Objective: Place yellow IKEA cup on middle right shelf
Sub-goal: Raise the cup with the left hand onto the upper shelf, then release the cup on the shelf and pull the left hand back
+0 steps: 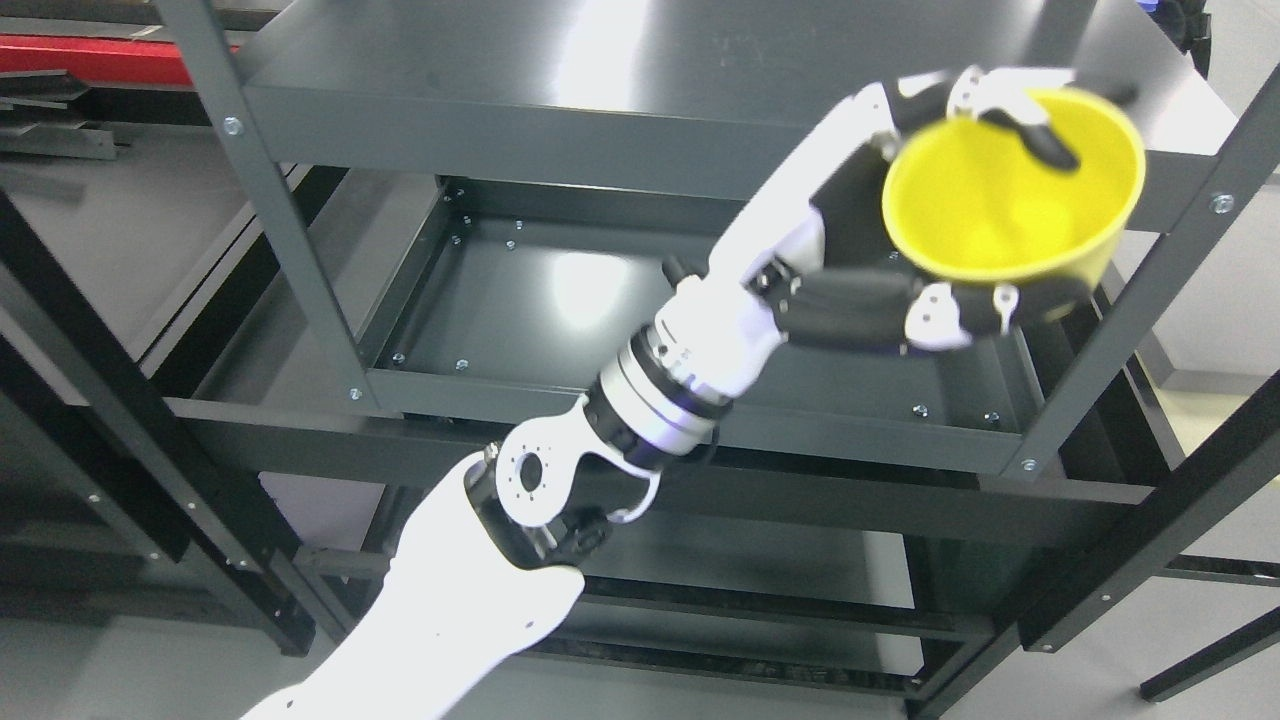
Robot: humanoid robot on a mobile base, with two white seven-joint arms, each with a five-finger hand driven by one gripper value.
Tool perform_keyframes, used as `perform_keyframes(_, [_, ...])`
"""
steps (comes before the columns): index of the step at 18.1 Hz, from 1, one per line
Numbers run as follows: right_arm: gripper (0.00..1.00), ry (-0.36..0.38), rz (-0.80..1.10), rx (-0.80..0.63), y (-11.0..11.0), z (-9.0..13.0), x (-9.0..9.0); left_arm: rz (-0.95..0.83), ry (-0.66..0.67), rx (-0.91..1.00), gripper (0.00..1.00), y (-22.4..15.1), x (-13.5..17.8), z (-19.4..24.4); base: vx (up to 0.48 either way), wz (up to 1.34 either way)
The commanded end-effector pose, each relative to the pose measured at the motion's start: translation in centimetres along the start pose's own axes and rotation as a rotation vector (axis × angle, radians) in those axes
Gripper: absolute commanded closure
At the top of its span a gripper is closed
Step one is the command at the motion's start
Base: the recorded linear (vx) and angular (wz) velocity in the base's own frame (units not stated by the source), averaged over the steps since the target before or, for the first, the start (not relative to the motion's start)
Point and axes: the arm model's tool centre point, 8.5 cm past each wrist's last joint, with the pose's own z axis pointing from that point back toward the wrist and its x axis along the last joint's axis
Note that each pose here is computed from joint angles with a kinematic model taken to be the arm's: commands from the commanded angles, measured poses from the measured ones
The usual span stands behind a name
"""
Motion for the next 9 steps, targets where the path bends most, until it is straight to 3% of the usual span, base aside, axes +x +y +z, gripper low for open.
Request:
perform_keyframes(1, [0.01, 0.015, -0.003, -0.013, -1.0, -0.1, -0.9, -0.123, -0.049, 0.205, 1.00, 6.9, 6.7, -3.1, 0.087, -0.11])
perform_keyframes(4, [0.01, 0.015, -0.003, -0.013, -1.0, -0.1, -0.9, -0.153, 0.009, 0.399, 1.00, 10.6, 8.3, -3.7, 0.079, -0.08])
perform_keyframes(9, [0.01, 0.015, -0.003, -0.013, -1.0, -0.1, -0.9, -0.202, 0.369, 0.642, 1.00, 16.4, 7.0, -4.8, 0.065, -0.05])
